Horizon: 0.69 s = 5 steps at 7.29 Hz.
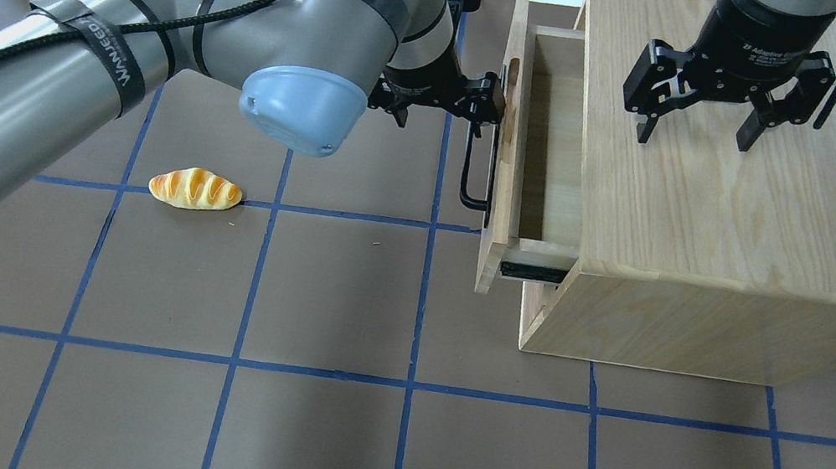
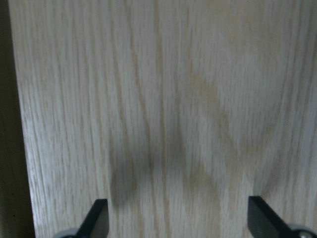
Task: Open upper drawer
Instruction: 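Pull the drawer handle with the left gripper away from the cabinet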
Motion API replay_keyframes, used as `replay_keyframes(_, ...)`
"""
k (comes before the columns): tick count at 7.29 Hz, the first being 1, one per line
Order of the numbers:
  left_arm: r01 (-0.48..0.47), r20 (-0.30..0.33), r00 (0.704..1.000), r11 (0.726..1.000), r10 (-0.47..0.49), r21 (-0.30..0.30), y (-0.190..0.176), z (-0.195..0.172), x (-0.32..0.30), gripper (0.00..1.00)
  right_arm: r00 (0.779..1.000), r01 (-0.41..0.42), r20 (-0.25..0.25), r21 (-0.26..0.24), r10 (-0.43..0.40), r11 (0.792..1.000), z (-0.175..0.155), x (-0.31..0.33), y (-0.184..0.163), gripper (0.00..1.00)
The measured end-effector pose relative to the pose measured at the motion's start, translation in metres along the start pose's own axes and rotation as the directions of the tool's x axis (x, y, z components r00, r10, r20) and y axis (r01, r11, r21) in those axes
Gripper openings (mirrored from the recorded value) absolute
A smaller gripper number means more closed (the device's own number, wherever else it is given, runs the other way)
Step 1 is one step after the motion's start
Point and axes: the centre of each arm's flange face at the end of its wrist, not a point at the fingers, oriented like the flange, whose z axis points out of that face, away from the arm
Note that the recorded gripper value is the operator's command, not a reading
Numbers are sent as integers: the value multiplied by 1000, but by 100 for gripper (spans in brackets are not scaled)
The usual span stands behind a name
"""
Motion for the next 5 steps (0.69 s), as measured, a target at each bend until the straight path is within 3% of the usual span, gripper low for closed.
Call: replay_keyframes(5,-15,4,1000,1000,15,-15,4,-8,-3,100,1000,0,0,0,0,1000,0,0,0,100)
